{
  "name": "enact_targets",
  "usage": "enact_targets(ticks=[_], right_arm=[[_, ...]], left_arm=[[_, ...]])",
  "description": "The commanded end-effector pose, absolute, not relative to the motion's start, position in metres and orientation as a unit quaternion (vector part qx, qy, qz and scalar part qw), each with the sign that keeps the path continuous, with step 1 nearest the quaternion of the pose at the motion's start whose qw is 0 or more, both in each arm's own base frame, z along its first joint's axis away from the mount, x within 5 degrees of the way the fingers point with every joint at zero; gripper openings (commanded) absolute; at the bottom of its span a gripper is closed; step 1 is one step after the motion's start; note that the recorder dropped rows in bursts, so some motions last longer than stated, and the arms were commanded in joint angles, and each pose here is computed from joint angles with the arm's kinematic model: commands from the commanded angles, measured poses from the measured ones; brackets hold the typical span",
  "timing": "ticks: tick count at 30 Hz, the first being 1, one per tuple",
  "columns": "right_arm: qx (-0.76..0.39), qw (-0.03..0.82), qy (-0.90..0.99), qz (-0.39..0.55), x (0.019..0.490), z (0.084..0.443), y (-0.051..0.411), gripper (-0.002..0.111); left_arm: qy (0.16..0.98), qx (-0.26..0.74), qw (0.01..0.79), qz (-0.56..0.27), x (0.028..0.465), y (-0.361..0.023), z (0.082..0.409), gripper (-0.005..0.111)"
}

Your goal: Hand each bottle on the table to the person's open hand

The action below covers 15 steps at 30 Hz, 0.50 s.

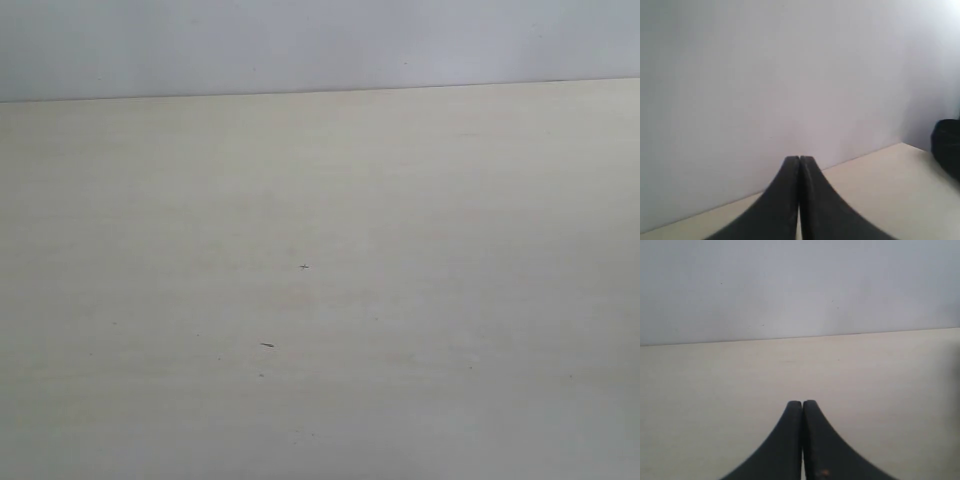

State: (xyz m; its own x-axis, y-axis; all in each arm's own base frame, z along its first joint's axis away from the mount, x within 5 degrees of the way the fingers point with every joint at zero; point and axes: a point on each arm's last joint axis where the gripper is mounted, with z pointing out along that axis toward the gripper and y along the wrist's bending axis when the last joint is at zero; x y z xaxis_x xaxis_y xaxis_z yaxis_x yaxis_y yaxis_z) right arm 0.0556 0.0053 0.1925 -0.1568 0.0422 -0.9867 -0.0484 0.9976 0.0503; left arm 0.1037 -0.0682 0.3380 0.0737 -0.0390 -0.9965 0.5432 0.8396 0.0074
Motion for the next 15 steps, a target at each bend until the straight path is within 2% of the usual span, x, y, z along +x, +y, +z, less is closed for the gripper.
enact_targets(ticks=[1, 6, 10, 15], right_arm=[[-0.003, 0.651, 0.758, 0.036, 0.055, 0.192, 0.005, 0.0], [-0.003, 0.651, 0.758, 0.036, 0.055, 0.192, 0.005, 0.0], [-0.003, 0.651, 0.758, 0.036, 0.055, 0.192, 0.005, 0.0], [-0.003, 0.651, 0.758, 0.036, 0.055, 0.192, 0.005, 0.0]], left_arm=[[0.67, 0.148, 0.711, -0.15, 0.09, -0.041, 0.328, 0.002], [0.676, 0.096, 0.724, -0.093, 0.071, -0.02, 0.301, 0.002], [0.662, 0.084, 0.74, -0.084, 0.054, -0.014, 0.281, 0.002], [0.636, 0.091, 0.762, -0.077, 0.039, -0.011, 0.273, 0.002]])
